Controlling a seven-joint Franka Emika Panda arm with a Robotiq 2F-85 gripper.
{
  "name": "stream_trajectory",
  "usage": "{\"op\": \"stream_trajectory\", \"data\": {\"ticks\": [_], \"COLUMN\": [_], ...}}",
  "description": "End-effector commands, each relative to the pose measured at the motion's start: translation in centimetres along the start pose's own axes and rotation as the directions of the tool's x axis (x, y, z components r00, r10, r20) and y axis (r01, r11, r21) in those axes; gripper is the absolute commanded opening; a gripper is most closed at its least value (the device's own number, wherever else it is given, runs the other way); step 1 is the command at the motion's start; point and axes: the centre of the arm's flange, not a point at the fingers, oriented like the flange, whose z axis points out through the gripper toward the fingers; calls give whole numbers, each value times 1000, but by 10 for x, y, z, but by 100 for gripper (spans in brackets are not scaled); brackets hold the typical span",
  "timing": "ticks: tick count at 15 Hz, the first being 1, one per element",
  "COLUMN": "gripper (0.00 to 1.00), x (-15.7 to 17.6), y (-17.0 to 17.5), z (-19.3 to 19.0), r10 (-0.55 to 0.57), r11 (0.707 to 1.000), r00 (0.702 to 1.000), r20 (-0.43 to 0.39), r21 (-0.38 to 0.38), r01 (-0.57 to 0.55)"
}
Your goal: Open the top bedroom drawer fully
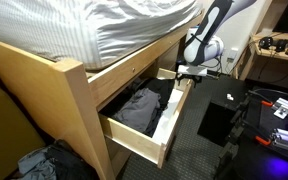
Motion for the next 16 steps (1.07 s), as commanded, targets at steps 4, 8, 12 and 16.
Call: {"op": "stream_trajectory", "data": {"ticks": [4, 8, 12, 16], "gripper": [100, 100, 100, 100], "x": [13, 23, 21, 33], "y": [-14, -33, -52, -58], "z": [-85, -164, -266, -259], "r10": [-66, -58, -26, -23], "r11": [994, 981, 946, 937], "r00": [993, 974, 930, 937], "r20": [-98, -219, -366, -349], "r21": [78, 168, 292, 319], "r01": [74, 96, 141, 142]}}
